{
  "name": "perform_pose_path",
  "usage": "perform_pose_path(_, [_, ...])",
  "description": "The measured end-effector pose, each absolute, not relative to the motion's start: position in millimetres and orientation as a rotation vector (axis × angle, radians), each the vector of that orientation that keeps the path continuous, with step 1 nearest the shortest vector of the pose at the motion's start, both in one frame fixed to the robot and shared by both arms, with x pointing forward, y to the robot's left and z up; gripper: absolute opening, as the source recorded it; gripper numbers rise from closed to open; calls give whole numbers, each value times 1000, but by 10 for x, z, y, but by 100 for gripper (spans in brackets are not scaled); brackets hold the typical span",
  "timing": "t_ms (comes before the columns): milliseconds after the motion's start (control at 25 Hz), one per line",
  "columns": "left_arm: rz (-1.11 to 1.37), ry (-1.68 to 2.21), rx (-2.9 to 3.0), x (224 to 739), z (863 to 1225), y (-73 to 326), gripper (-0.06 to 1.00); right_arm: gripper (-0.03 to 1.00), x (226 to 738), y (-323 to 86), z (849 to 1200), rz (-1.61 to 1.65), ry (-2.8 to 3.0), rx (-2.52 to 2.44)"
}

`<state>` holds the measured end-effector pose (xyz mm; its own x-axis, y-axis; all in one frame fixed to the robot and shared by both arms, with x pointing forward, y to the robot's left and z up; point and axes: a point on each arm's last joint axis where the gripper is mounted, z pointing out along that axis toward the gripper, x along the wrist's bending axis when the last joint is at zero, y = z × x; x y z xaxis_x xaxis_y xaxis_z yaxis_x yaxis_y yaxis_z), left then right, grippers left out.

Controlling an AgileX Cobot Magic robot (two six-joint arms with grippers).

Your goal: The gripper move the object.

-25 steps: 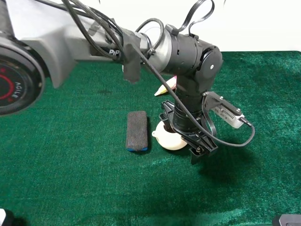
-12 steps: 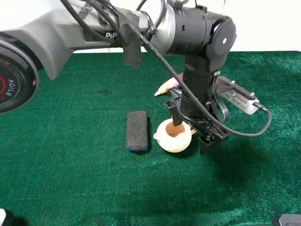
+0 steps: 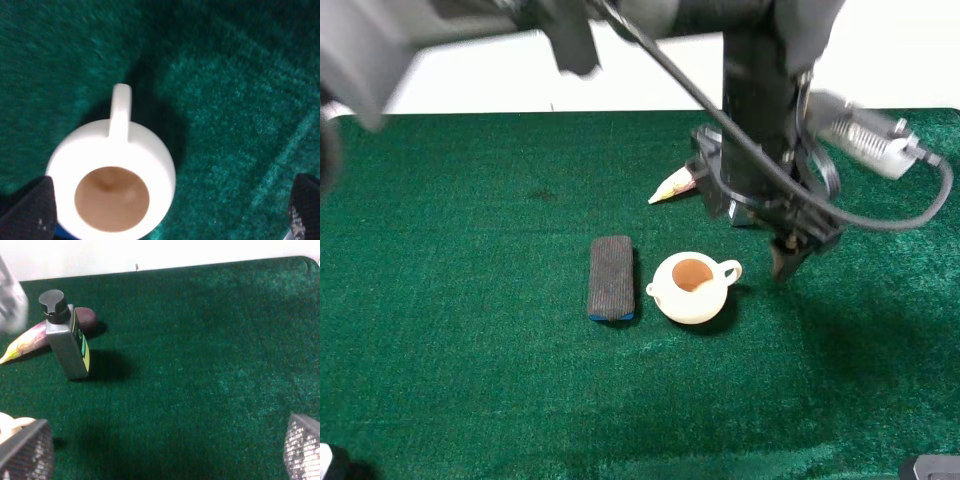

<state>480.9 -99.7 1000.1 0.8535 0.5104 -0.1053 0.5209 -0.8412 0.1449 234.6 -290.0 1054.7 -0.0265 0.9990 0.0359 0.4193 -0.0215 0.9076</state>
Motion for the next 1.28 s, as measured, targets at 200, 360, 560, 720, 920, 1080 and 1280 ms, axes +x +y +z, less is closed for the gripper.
perform_pose_path(200, [11, 794, 2779, 4794, 10465, -854, 95, 69, 2346, -2900, 10547, 1020, 1534, 1529])
perform_pose_path(360, [55, 813, 2707, 4802, 10782, -709, 97, 69, 2346, -2900, 10547, 1020, 1534, 1529])
perform_pose_path(560, [139, 843, 2639, 4771, 11125, -479, 97, 69, 2346, -2900, 10547, 1020, 1534, 1529])
perform_pose_path(720, [158, 904, 2624, 4698, 11251, -217, 97, 69, 2346, -2900, 10547, 1020, 1534, 1529])
perform_pose_path(920, [206, 956, 2611, 4589, 11394, 166, 97, 69, 2346, -2900, 10547, 1020, 1534, 1529])
perform_pose_path(1080, [245, 989, 2587, 4505, 11505, 444, 97, 69, 2346, -2900, 10547, 1020, 1534, 1529])
perform_pose_path(1280, [270, 1042, 2543, 4373, 11620, 824, 97, 69, 2346, -2900, 10547, 1020, 1534, 1529])
